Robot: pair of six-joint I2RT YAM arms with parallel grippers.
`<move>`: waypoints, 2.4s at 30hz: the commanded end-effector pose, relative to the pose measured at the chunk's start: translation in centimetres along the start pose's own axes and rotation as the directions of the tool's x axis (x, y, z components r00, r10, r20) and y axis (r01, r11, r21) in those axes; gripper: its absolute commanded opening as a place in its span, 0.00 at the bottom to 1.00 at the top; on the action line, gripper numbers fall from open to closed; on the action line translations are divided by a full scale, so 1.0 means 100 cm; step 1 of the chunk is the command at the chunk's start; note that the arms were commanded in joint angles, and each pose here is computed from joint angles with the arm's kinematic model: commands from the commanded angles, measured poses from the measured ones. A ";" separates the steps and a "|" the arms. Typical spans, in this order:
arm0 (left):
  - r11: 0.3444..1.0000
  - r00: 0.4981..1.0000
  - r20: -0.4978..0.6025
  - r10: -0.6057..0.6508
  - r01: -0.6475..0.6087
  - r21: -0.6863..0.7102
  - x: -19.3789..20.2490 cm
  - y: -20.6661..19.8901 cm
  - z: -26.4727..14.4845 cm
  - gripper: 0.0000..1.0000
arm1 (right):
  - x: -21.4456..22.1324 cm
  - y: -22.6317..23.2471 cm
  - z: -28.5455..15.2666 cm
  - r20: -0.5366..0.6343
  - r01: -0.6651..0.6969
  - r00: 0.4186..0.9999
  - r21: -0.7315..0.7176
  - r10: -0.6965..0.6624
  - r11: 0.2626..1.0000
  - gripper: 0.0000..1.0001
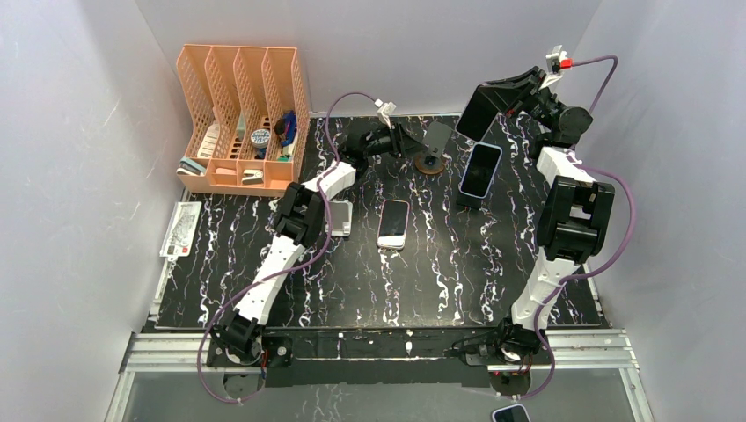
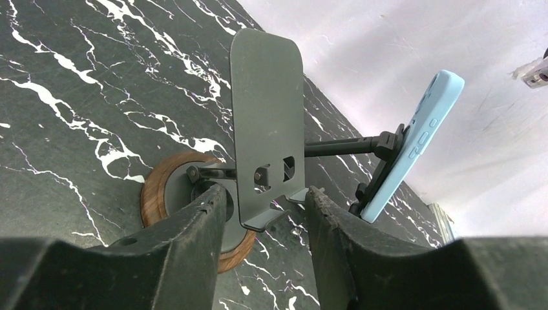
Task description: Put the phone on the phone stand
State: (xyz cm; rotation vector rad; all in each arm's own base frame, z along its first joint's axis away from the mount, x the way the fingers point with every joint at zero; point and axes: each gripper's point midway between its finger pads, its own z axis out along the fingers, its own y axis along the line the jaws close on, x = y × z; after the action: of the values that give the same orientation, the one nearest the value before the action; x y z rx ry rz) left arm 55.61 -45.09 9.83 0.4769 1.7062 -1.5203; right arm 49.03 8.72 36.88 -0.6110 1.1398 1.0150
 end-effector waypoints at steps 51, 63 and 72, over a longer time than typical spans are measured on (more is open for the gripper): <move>0.978 0.977 0.213 0.009 -0.054 0.203 -0.086 -0.160 -0.058 0.09 | -0.041 0.033 0.000 0.081 0.114 0.990 -0.025 -0.112 0.993 0.01; 0.987 0.976 0.214 -0.039 0.003 0.163 -0.052 -0.179 -0.070 0.06 | -0.078 0.055 0.004 0.117 0.196 0.974 -0.008 -0.194 0.981 0.01; 0.960 0.948 0.282 -0.150 0.072 0.269 -0.042 -0.228 -0.073 0.05 | -0.101 0.074 0.000 0.130 0.264 0.955 0.034 -0.266 0.964 0.01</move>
State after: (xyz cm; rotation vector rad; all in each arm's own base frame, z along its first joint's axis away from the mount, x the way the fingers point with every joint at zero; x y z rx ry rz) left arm 42.09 -42.45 17.99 0.2471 1.6159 -1.7341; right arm 43.70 9.02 43.38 -0.6566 1.0277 0.9072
